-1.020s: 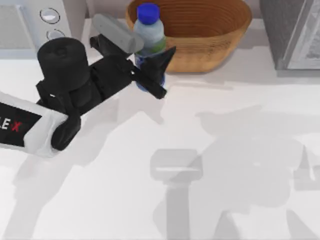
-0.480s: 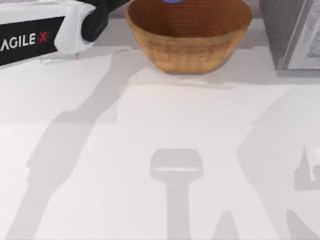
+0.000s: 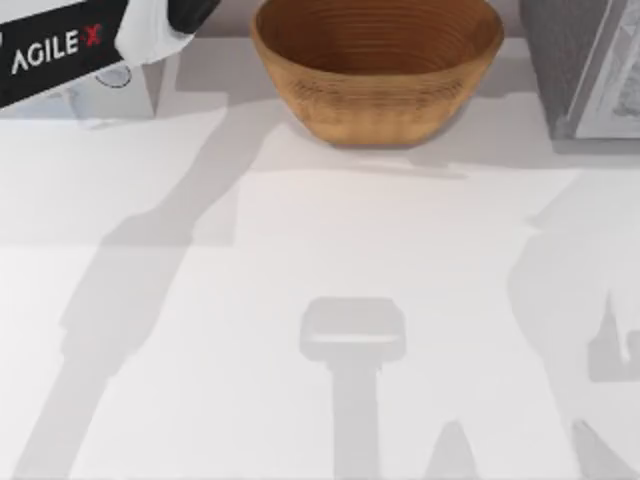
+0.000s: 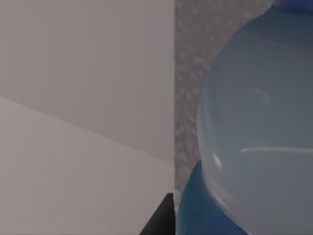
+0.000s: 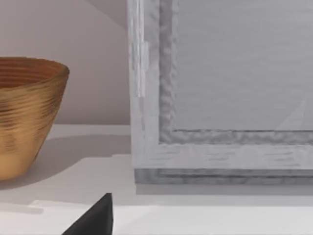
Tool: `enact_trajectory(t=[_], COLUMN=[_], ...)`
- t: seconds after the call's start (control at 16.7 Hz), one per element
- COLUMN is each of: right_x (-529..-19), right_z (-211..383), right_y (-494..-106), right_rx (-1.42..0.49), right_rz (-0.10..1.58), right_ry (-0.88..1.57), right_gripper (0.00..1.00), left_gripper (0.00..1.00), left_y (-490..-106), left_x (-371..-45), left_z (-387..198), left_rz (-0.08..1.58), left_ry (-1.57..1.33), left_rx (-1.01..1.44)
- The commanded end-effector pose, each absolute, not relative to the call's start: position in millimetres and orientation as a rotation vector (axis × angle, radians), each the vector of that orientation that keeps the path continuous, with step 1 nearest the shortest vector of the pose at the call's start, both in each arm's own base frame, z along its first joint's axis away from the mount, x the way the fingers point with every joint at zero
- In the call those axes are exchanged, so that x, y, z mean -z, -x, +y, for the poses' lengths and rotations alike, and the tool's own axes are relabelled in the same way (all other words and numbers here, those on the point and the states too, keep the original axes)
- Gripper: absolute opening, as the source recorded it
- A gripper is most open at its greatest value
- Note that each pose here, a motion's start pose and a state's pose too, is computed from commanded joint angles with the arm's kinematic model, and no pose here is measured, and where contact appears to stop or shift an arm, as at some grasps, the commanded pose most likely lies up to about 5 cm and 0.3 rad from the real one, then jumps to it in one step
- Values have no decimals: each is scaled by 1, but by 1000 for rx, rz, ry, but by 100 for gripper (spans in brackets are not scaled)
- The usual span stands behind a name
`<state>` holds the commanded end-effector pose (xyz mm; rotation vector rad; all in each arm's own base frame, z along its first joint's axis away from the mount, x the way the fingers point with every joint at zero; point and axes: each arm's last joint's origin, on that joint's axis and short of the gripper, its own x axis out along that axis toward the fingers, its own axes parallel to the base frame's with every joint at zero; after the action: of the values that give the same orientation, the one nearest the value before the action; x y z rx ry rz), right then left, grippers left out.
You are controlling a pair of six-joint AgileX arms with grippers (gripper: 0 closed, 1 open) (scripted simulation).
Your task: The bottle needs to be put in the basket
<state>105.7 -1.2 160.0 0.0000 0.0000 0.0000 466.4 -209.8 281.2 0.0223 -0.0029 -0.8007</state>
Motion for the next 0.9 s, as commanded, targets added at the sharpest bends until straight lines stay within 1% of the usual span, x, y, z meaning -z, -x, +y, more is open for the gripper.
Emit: enact_trajectory(t=[0.24, 0.66, 0.9], right_x=[-160, -160, -160], right_z=[-1, -1, -1], right_y=[-106, -106, -106], right_rx=[0, 0, 0], right_rz=[0, 0, 0], right_ry=[0, 0, 0], right_gripper=[100, 100, 100], left_gripper=[0, 0, 0], left_y=[-466, -498, -504], left_x=[-282, -252, -245], left_z=[-215, -241, -248], left_rz=[-10, -3, -3], left_ry=[-24, -22, -22], left_rx=[810, 801, 801])
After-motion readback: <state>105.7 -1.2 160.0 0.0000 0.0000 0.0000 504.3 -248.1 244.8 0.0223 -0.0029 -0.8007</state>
